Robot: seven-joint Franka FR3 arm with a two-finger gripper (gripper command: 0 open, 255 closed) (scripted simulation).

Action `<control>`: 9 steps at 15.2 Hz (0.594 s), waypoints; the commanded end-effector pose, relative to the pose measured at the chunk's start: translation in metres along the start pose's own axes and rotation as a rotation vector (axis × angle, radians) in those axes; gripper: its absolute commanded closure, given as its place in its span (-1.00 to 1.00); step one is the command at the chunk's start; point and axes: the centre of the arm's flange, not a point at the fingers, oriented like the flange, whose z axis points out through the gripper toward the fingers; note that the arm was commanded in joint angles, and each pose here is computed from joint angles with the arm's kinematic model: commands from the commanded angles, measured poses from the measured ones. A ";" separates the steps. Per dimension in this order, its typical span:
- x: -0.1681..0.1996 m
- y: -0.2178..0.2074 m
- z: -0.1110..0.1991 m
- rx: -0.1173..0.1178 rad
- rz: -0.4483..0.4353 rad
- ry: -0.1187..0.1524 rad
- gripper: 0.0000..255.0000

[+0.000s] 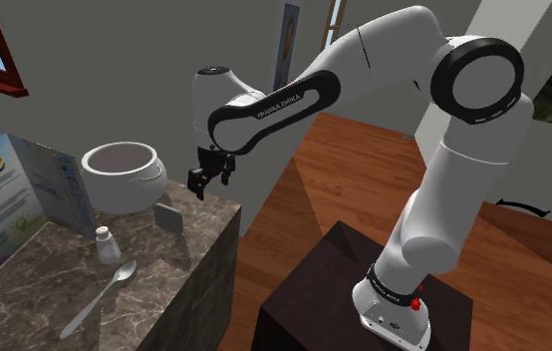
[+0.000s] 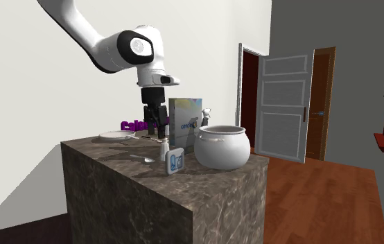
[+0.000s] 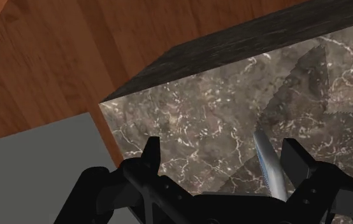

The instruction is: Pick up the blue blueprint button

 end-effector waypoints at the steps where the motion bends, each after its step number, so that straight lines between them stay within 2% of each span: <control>1: 0.014 -0.017 0.012 0.004 -0.003 -0.001 -1.00; 7: 0.058 -0.069 0.051 0.013 -0.014 -0.002 -1.00; 9: 0.060 -0.072 0.058 0.013 -0.014 -0.002 -1.00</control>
